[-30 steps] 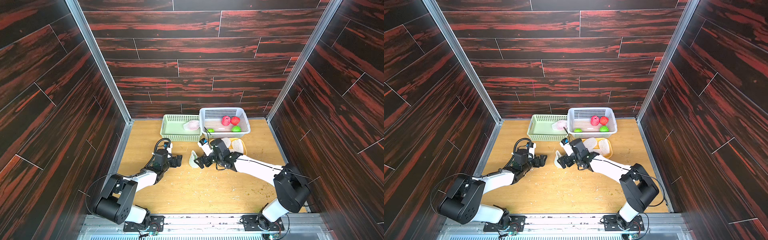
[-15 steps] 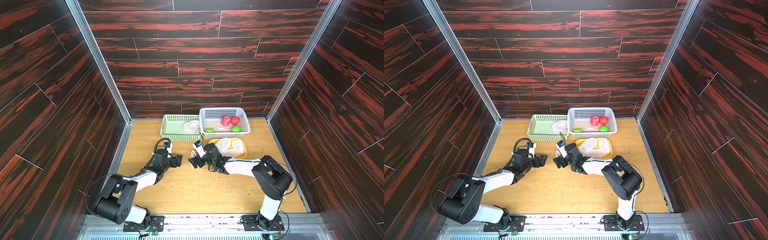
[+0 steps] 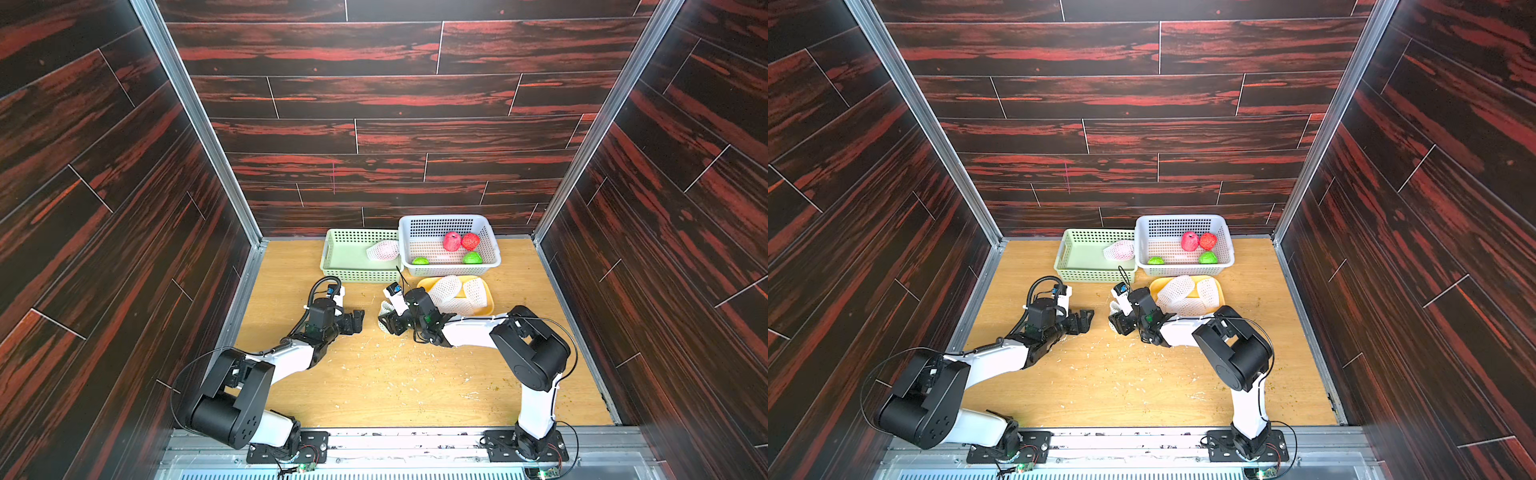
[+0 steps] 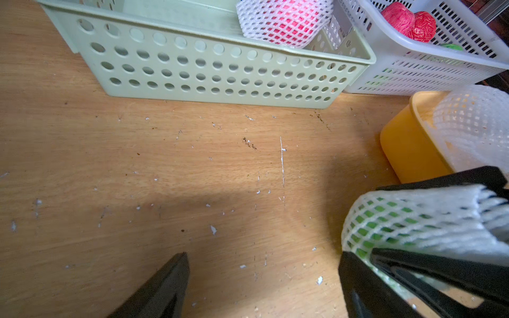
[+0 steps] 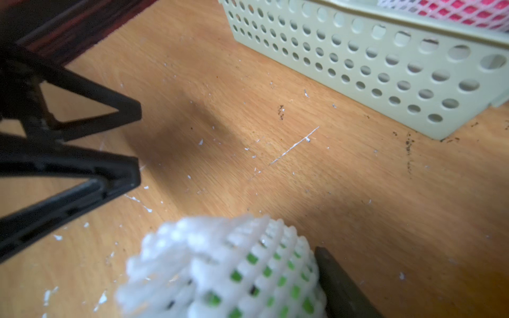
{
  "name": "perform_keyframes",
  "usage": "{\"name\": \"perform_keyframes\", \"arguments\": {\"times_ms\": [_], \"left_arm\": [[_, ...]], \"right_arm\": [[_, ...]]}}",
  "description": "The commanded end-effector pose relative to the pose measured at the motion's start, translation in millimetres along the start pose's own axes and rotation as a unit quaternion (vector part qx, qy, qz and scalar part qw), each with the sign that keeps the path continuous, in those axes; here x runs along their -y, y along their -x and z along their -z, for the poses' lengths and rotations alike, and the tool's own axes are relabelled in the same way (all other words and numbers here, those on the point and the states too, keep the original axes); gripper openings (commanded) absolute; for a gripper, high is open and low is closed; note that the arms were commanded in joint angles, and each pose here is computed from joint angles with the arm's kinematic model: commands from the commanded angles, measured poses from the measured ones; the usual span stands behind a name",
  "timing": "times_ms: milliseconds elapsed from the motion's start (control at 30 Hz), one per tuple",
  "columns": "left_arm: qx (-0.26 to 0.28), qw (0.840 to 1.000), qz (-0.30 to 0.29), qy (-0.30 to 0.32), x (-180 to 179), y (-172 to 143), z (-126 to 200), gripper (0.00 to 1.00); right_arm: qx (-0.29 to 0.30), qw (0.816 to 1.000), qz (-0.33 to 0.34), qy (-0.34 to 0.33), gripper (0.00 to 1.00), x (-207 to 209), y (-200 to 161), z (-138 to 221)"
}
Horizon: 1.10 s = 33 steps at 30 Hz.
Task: Remove foam nets from apples
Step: Remove the foam net from the apple.
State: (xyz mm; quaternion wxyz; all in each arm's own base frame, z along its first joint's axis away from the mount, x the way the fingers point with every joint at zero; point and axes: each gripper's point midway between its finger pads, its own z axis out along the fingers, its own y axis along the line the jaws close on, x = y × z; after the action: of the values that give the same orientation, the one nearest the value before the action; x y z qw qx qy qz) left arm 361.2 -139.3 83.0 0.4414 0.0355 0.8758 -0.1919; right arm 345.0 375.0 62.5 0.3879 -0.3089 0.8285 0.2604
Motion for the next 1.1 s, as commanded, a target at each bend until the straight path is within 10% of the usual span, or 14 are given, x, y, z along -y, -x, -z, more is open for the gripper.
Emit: {"name": "perform_keyframes", "arguments": {"times_ms": [0, 400, 600, 1067], "left_arm": [[0.019, 1.0, -0.003, 0.004, -1, 11, 7, 0.9], [0.021, 1.0, -0.007, 0.003, 1, 17, 7, 0.9], [0.018, 1.0, -0.007, 0.004, 1, 17, 6, 0.9], [0.012, 1.0, -0.004, 0.004, 0, 13, 4, 0.9]], "right_arm": [[0.0, 1.0, -0.004, 0.014, 0.49, -4, 4, -1], [0.02, 0.999, -0.002, 0.035, 0.22, -16, 33, 26], [0.017, 0.999, -0.001, 0.043, 0.52, -19, 40, 31], [-0.001, 0.999, -0.004, 0.049, 0.62, -14, 16, 10]]}}
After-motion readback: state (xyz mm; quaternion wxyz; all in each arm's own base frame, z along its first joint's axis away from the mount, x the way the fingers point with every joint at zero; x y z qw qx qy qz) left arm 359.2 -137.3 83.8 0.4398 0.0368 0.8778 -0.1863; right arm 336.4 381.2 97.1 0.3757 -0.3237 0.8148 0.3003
